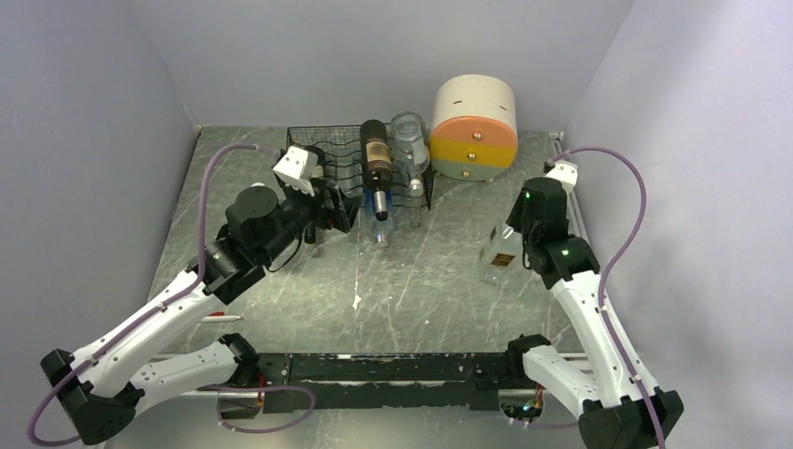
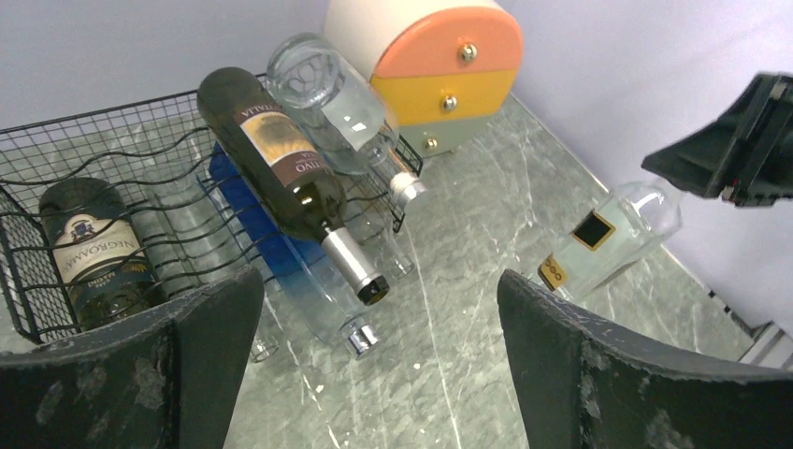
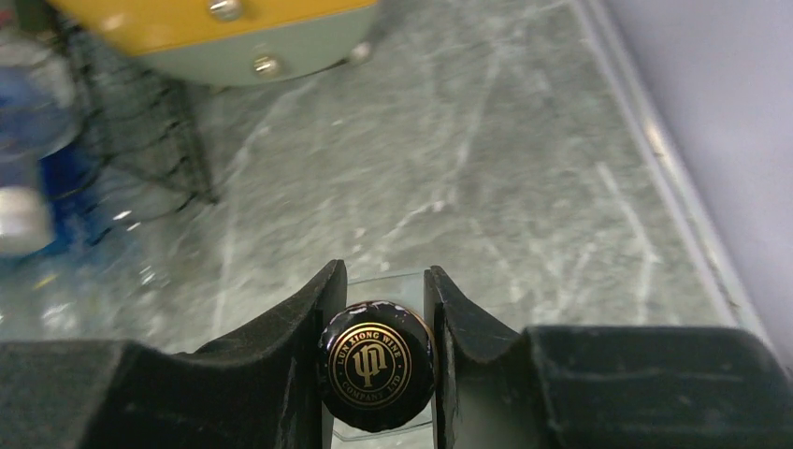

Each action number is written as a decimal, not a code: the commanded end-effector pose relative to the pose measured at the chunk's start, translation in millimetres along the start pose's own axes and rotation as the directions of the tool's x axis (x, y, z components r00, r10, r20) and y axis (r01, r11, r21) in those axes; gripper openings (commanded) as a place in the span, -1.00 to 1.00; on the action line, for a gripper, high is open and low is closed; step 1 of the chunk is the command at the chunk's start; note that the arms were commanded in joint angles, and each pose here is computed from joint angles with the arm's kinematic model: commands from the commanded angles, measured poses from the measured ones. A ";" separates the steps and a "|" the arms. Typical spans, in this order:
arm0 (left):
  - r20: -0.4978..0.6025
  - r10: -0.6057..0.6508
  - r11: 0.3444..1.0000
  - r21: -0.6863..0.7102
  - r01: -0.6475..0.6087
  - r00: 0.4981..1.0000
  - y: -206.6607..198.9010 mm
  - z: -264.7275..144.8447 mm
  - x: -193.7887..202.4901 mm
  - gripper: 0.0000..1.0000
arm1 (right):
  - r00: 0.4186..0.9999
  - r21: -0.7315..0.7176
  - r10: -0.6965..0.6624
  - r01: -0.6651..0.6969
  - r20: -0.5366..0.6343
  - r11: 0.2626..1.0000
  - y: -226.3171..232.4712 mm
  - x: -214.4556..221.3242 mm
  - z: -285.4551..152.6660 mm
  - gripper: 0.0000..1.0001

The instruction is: Put the wine bottle on the wine rack

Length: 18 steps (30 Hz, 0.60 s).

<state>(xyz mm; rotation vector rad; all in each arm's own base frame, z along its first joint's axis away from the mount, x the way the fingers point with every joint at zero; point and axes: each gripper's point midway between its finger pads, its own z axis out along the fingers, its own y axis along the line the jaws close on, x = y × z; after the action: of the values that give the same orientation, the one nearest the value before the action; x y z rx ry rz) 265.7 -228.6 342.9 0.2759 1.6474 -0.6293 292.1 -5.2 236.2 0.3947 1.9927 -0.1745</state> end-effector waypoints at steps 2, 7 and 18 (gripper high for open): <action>0.053 0.051 0.986 0.159 -0.059 0.997 -23.6 1.2 4.8 0.98 | 0.997 -0.392 0.058 -0.034 0.049 0.919 65.9 -45.4 -39.3 -0.86; 0.041 0.062 0.946 0.315 -0.072 0.997 -49.2 7.5 25.8 0.98 | 0.999 -0.548 0.031 -0.011 0.027 0.836 91.3 -46.9 -60.9 -0.91; 0.002 0.038 0.836 0.548 -0.033 0.999 -90.4 32.6 82.6 0.94 | 0.999 -0.715 0.050 -0.024 0.015 0.698 117.1 -59.5 -99.5 -0.90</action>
<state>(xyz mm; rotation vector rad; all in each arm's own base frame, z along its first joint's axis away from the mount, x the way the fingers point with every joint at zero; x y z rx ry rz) 245.0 -308.8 268.4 0.6496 1.5755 -0.9273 276.6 102.2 269.0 -0.0169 2.0618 0.4654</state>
